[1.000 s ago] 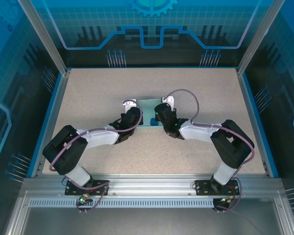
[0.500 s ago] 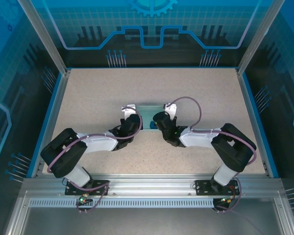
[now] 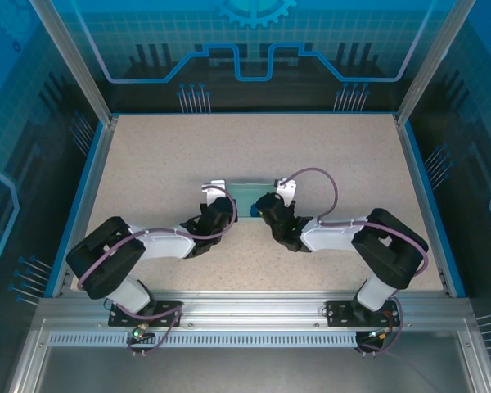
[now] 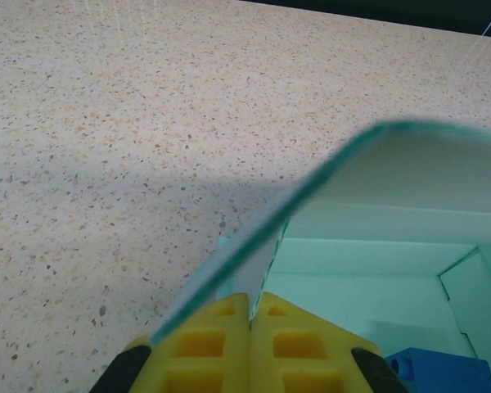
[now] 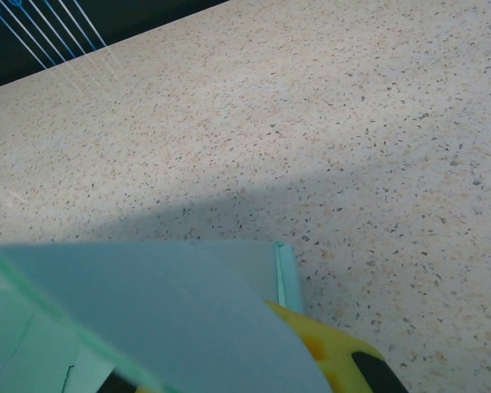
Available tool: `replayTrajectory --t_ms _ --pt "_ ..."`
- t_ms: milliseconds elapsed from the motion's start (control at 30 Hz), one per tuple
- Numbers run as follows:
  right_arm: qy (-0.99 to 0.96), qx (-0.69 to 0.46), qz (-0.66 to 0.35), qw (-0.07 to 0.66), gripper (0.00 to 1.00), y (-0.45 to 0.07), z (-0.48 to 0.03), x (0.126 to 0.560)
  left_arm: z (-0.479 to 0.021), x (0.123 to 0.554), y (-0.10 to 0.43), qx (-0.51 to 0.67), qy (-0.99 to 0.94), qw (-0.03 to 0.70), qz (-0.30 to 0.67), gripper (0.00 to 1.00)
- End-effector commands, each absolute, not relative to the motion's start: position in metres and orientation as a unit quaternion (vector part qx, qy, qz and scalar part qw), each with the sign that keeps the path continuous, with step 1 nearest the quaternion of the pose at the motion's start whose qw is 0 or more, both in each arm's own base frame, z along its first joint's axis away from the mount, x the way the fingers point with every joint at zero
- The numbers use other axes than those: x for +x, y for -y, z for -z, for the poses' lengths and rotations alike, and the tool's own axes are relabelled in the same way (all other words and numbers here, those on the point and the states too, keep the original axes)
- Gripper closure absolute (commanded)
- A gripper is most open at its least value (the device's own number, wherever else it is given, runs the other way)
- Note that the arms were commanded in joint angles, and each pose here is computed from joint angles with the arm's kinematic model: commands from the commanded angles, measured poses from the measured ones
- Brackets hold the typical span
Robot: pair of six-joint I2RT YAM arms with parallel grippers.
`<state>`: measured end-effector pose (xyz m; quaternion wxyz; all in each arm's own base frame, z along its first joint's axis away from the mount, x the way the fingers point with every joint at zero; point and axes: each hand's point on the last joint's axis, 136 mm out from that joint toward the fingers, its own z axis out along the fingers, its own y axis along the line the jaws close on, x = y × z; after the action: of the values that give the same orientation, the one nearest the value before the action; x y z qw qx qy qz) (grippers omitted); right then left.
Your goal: Fold the paper box
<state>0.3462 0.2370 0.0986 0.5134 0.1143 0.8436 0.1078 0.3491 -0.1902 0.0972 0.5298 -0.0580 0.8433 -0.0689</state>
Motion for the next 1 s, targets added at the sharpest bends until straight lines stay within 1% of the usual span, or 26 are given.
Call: replayTrajectory --t_ms 0,300,433,800,967 --pt "-0.856 0.090 -0.059 0.506 1.00 -0.225 -0.073 0.332 -0.083 0.338 0.172 -0.074 -0.851 0.519 0.044 1.00" --pt "-0.849 0.084 -0.042 0.520 1.00 -0.217 -0.063 0.319 -0.075 0.331 0.167 -0.071 -0.853 0.516 0.044 1.00" --pt "-0.848 0.082 -0.034 0.523 1.00 -0.216 -0.063 0.317 -0.078 0.330 0.165 -0.074 -0.851 0.518 0.046 0.96" --pt "-0.846 0.074 -0.019 0.528 1.00 -0.215 -0.070 0.316 -0.087 0.327 0.163 -0.074 -0.848 0.522 0.051 0.78" --pt "-0.845 0.066 -0.014 0.531 1.00 -0.217 -0.074 0.318 -0.092 0.325 0.165 -0.070 -0.850 0.519 0.059 0.65"
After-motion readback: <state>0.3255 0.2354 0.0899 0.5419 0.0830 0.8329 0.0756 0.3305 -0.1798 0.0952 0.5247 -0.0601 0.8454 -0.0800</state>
